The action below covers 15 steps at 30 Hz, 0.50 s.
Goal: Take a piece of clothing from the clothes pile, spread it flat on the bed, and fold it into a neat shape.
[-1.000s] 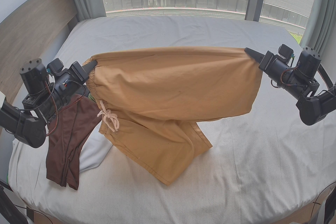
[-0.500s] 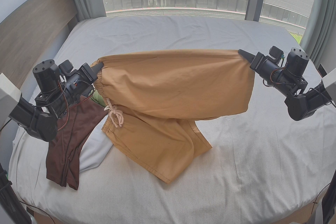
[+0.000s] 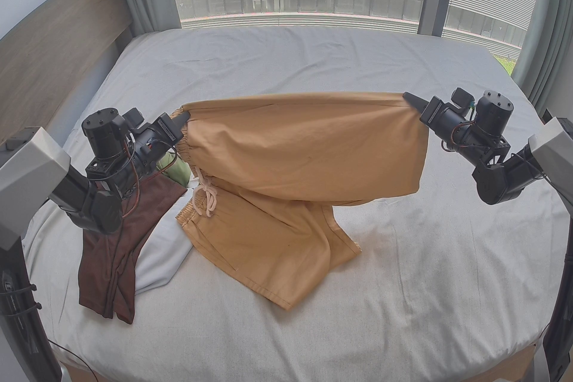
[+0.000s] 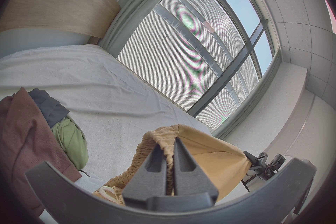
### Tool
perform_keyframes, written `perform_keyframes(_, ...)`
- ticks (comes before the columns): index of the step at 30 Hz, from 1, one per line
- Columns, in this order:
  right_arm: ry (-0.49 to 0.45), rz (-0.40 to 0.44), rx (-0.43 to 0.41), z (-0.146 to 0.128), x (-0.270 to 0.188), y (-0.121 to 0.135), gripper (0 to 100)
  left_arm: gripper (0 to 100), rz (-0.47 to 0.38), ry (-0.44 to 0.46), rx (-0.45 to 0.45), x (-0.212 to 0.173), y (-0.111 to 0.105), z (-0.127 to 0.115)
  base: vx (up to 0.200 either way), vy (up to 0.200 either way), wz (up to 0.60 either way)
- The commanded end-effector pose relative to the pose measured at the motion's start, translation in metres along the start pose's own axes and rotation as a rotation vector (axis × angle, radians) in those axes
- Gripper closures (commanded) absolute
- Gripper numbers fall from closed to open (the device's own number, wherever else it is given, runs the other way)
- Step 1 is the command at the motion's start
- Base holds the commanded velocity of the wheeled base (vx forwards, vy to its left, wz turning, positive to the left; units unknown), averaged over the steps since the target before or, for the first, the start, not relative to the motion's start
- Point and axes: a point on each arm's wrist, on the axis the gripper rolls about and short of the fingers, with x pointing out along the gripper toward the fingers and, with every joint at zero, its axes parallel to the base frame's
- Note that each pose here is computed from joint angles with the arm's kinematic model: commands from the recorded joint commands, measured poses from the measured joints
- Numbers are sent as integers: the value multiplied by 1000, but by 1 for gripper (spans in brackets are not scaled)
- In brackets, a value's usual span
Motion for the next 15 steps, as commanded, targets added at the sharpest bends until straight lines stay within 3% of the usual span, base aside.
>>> perform_keyframes(1, 9, -8, 9, -14, 11, -17, 100, 100, 8, 13, -5, 19, 16, -15, 0, 0, 0)
perform_keyframes(15, -1, 3, 5, -39, 43, -49, 100, 100, -2, 5, -9, 49, 35, -32, 0, 0, 0)
